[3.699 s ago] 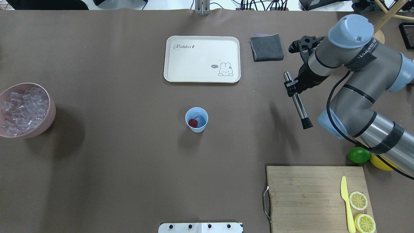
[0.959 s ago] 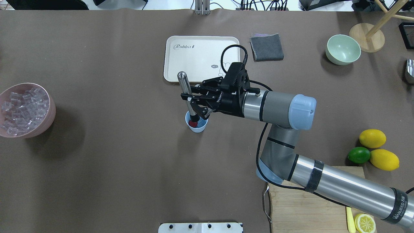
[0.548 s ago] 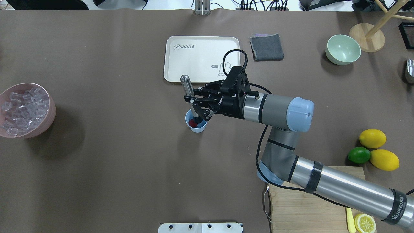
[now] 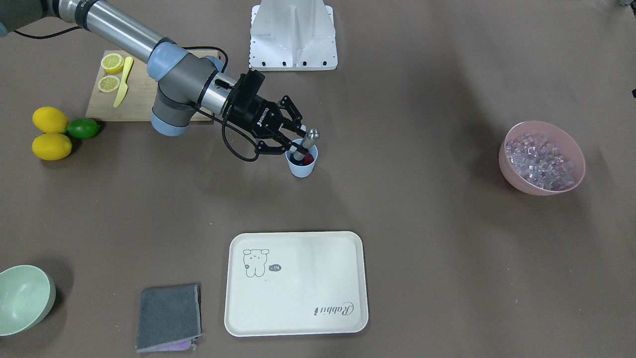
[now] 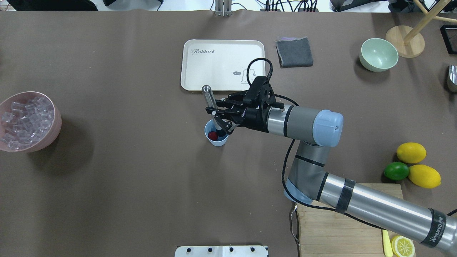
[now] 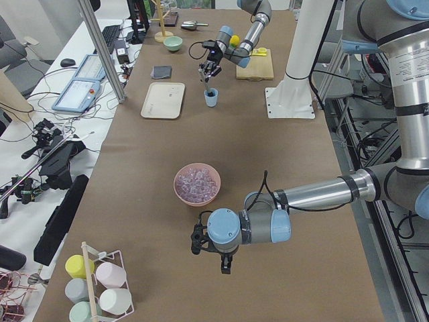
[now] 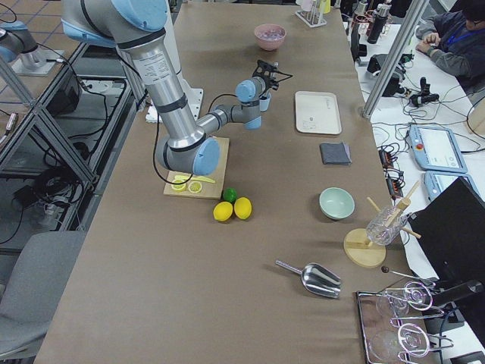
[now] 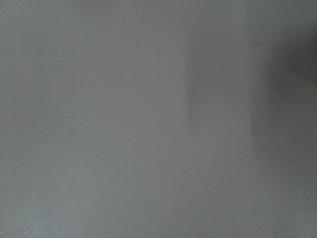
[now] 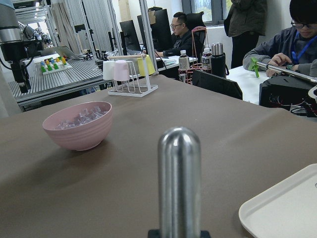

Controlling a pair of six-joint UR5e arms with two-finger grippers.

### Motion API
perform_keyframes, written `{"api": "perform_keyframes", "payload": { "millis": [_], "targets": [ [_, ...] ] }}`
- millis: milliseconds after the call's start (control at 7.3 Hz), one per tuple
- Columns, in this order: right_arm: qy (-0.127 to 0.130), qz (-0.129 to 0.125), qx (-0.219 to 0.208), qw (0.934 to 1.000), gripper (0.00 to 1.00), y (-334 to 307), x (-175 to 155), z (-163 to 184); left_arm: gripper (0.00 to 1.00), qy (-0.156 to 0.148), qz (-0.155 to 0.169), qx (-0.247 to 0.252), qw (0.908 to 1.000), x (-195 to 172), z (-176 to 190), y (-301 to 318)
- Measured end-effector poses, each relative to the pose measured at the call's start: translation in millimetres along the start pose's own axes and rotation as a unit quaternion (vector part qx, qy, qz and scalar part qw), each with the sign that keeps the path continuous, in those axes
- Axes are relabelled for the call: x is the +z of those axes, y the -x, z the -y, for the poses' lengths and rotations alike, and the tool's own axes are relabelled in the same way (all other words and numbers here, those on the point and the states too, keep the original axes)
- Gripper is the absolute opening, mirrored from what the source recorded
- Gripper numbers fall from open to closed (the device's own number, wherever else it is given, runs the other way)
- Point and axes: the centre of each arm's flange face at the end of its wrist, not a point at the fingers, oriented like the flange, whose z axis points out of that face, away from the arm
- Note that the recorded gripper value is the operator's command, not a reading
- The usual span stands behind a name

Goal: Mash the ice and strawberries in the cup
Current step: 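Press the muddler down into the cup with the right gripper, mashing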

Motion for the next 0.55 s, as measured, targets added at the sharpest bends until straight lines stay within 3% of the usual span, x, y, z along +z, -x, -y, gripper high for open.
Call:
{"api": "perform_keyframes", "payload": {
  "millis": [548],
  "targets": [
    [-0.042, 0.019, 0.015, 0.9988, 0.0, 20, -11, 44, 0.98, 0.0, 0.0, 0.001, 1.0, 0, 0, 0]
  ]
}}
